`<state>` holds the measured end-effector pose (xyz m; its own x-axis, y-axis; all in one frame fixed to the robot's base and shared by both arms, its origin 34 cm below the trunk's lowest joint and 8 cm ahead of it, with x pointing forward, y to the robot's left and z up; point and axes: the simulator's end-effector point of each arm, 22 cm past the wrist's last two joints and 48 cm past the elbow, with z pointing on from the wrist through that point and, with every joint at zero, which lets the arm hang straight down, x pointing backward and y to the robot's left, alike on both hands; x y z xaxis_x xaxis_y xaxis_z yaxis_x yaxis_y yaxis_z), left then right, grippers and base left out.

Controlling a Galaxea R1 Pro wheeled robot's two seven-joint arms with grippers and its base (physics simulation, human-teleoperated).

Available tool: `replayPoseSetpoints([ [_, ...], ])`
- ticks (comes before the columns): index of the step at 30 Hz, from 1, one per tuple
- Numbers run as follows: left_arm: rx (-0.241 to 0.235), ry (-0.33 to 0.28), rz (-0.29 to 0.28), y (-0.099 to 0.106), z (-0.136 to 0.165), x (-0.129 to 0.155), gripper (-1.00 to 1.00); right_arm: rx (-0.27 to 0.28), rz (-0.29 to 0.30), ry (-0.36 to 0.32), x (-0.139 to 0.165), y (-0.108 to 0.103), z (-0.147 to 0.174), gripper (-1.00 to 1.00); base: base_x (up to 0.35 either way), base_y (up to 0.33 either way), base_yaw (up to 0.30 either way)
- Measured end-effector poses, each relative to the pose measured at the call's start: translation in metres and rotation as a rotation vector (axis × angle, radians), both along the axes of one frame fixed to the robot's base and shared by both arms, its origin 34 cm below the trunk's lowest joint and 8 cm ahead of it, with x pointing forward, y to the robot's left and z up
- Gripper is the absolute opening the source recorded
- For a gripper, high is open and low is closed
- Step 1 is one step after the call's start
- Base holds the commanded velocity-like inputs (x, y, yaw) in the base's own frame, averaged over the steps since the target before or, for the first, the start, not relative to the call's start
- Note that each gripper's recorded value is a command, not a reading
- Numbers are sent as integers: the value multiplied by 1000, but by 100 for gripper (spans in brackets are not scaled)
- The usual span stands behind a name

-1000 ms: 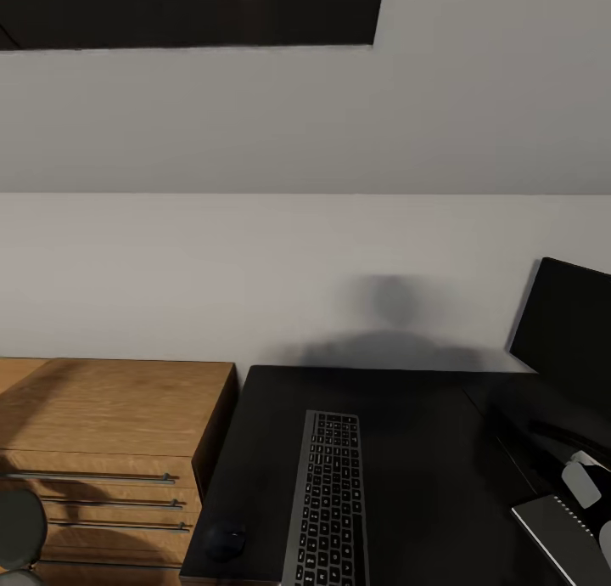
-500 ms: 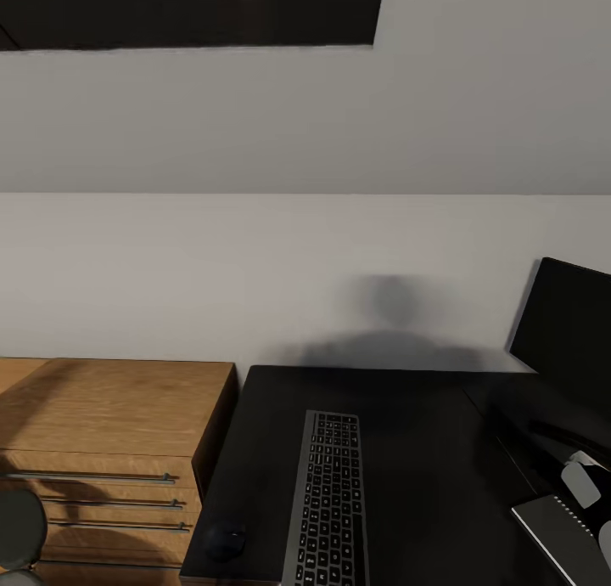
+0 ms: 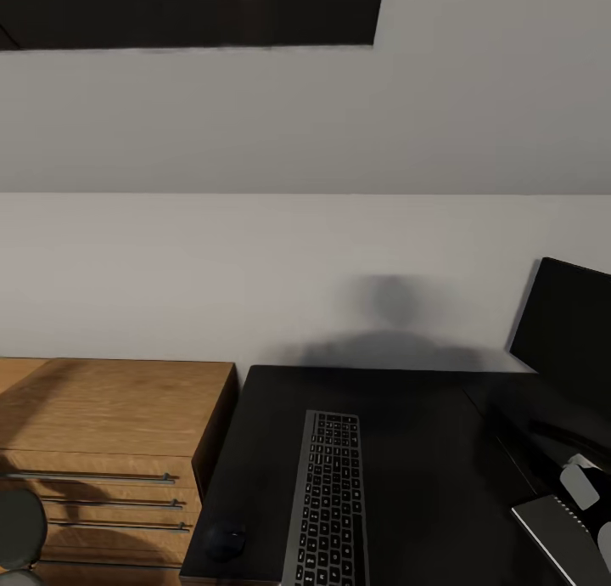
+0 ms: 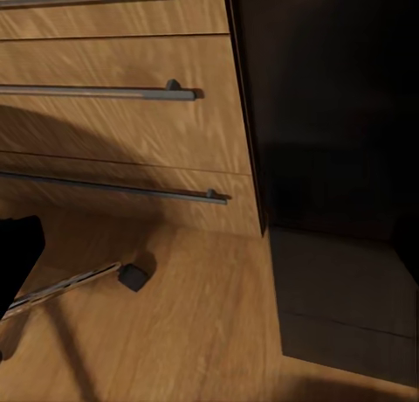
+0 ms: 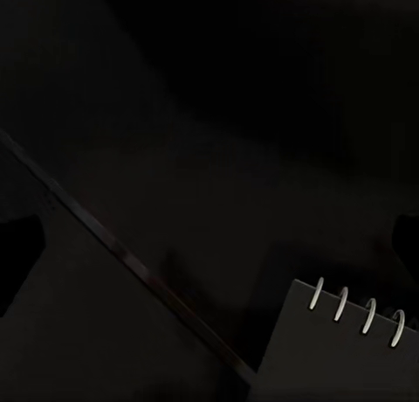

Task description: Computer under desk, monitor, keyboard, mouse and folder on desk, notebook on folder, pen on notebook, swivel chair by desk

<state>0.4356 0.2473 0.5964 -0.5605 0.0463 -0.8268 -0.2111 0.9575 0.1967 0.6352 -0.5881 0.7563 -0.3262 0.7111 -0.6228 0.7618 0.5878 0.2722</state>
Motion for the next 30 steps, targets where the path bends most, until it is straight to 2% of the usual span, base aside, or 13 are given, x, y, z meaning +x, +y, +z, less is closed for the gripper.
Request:
replayPoseSetpoints([
  [12,-1,0,2,0,-16,0,100,-10,2,8,-1,-1,-15,100,0,0,0],
  [18,0,1,4,1,-26,0,100,-23,0,-14,4,-6,-15,100,0,0,0],
  [30,3,1,5,3,-26,0,100,-22,2,-20,6,-4,-15,100,-21,0,0],
])
